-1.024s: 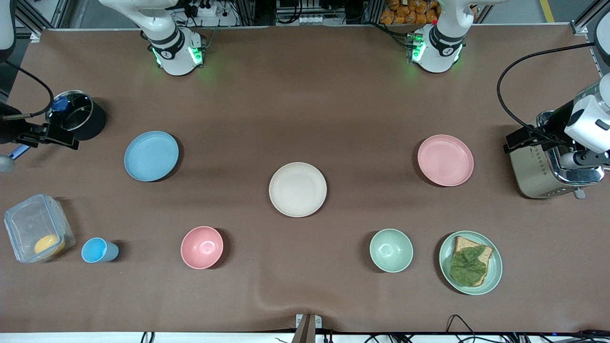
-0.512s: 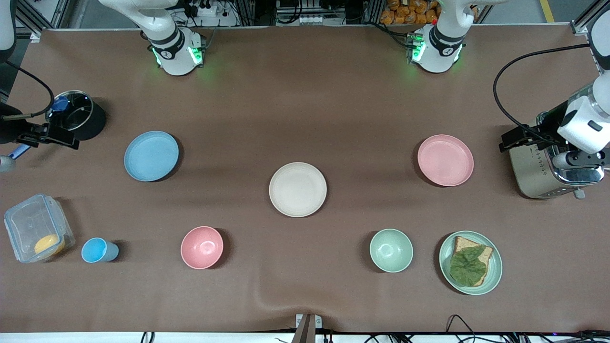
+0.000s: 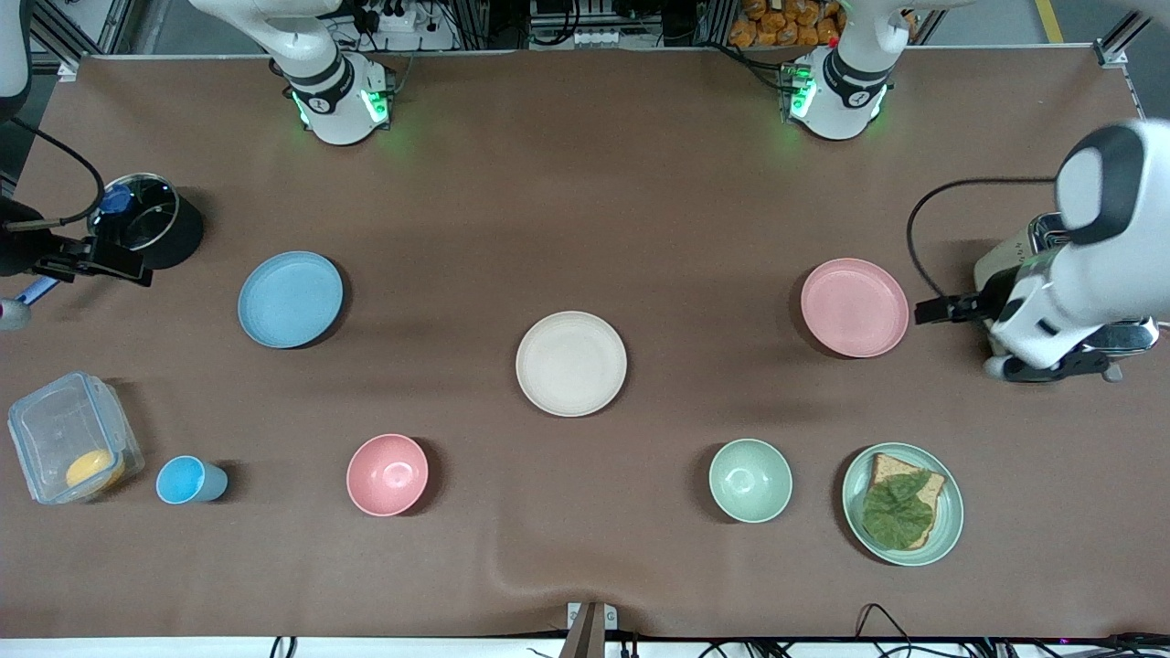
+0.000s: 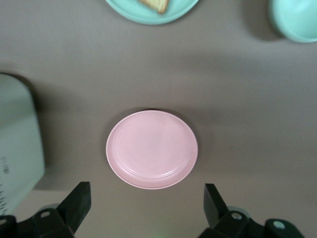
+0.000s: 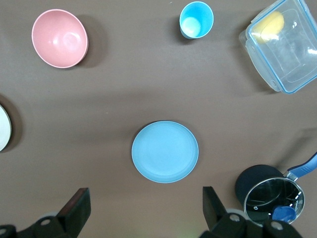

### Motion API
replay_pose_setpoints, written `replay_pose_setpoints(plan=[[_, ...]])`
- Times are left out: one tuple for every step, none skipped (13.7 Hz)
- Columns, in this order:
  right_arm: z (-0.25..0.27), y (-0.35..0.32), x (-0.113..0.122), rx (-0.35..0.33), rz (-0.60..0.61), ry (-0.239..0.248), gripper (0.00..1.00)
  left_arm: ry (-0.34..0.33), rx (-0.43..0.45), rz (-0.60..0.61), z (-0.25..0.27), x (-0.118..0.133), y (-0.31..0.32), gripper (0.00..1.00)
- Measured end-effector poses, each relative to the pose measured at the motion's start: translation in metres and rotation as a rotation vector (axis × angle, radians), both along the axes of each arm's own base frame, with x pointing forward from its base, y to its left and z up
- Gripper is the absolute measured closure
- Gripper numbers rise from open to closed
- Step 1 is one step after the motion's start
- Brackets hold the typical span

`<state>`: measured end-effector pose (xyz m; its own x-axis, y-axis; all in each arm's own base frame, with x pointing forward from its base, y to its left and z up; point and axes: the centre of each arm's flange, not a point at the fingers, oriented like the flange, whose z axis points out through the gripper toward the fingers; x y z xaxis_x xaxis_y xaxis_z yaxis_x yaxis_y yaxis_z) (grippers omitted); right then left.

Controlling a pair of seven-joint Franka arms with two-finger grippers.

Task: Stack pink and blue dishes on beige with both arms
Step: 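Move the left gripper down to the pink plate's rim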

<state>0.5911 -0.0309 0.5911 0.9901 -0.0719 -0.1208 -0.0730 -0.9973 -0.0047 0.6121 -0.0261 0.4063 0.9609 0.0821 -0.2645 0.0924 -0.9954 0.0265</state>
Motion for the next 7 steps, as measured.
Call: replay_pose_setpoints(plan=[[-0.001,-0.002,0.0,0.0,-0.004,0.001,0.0,0.044,0.004,-0.002,-0.03,-0.002,-0.001,0.0],[-0.003,-0.012,0.0,0.003,-0.02,0.006,0.0,0.073,0.015,-0.01,-0.055,-0.006,0.0,0.0],[-0.008,-0.027,0.0,0.013,-0.048,0.017,0.0,0.091,0.033,-0.026,-0.078,-0.013,0.004,0.0],[-0.017,-0.047,-0.002,0.027,-0.082,0.035,0.0,0.105,0.041,-0.038,-0.097,-0.021,0.009,0.0],[-0.026,-0.069,-0.003,0.039,-0.107,0.056,0.0,0.115,0.042,-0.038,-0.11,-0.029,0.017,0.0],[-0.038,-0.09,-0.006,0.054,-0.113,0.077,0.0,0.115,0.04,-0.031,-0.121,-0.034,0.026,0.0],[-0.052,-0.109,-0.008,0.069,-0.11,0.1,0.0,0.106,0.039,-0.018,-0.132,-0.04,0.035,0.0]])
